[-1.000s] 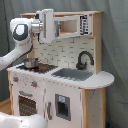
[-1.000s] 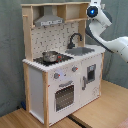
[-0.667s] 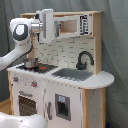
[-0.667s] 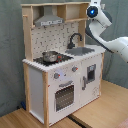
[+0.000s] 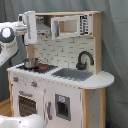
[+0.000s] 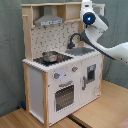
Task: Play with the kitchen
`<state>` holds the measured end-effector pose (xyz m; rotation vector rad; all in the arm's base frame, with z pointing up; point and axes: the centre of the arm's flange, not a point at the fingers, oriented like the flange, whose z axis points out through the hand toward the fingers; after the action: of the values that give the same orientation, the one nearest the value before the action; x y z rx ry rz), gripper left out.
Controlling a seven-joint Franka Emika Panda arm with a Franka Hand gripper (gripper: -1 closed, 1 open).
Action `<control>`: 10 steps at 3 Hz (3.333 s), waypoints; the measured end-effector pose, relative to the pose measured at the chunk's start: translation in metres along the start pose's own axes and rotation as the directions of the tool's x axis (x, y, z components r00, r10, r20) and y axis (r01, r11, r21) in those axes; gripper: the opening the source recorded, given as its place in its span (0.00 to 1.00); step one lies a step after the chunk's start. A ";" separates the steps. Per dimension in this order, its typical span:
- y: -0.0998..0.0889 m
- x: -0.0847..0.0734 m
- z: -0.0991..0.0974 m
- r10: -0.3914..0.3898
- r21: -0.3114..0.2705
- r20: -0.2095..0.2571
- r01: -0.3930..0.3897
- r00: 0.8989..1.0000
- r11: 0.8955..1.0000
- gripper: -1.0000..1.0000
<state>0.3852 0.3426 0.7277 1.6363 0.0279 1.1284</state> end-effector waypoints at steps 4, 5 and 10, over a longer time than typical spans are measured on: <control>-0.067 -0.007 -0.157 -0.364 -0.076 -0.282 0.358 0.887 0.931 1.00; -0.093 -0.023 -0.170 -0.411 -0.073 -0.330 0.411 0.850 0.909 1.00; -0.159 -0.117 -0.232 -0.265 0.039 -0.499 0.327 0.825 0.944 1.00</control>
<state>0.2458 0.5162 0.5204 1.3492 0.6743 1.2831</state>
